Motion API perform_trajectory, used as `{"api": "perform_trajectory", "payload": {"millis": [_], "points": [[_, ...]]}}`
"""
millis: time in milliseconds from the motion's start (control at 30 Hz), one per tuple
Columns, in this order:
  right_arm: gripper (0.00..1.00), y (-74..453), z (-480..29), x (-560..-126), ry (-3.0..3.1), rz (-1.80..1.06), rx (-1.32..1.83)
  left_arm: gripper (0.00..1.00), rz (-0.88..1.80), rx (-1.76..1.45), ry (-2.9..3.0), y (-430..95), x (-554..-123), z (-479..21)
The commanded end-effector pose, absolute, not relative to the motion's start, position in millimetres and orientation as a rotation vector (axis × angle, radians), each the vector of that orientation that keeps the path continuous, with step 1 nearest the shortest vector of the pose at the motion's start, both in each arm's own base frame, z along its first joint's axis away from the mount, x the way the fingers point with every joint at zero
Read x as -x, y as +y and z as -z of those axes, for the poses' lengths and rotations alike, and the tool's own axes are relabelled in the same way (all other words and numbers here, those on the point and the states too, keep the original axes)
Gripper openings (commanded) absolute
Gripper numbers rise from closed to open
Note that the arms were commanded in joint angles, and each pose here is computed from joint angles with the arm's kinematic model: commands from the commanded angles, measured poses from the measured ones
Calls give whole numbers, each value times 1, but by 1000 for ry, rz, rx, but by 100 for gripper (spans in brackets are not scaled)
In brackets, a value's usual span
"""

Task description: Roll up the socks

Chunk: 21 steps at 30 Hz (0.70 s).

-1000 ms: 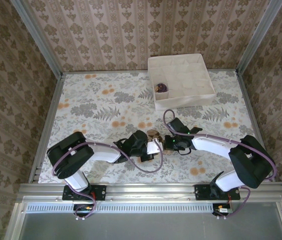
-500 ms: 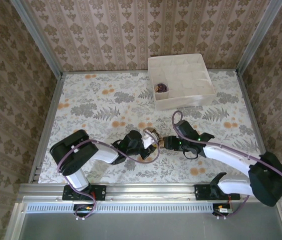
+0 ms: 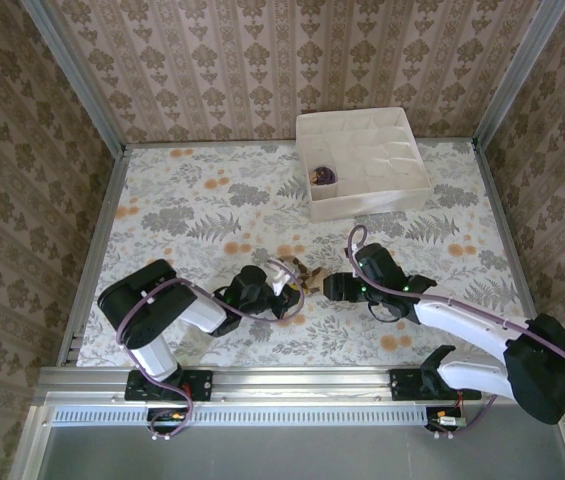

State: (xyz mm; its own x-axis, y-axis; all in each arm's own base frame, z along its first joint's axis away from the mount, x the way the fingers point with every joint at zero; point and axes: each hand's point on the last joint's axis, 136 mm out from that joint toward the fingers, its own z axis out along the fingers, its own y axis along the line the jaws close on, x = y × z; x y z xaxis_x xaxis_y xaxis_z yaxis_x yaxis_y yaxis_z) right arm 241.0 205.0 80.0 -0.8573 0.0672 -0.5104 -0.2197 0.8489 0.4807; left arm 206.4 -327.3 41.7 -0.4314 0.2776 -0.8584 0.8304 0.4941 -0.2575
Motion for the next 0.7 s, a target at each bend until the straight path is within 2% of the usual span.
{"api": "perform_trajectory", "payload": {"millis": [0, 433, 567, 667], "points": [[64, 218, -85, -248, 2429, -826, 162, 0, 941, -897, 1989, -328, -204, -34], [63, 232, -58, -274, 2465, -916, 146, 0, 1096, -975, 1947, -341, -196, -36], [54, 246, -56, -271, 2466, -1034, 188, 0, 1099, -987, 1948, -343, -196, -36], [38, 253, -53, -266, 2475, -1096, 215, 0, 1106, -1003, 1943, -345, -196, -37]]}}
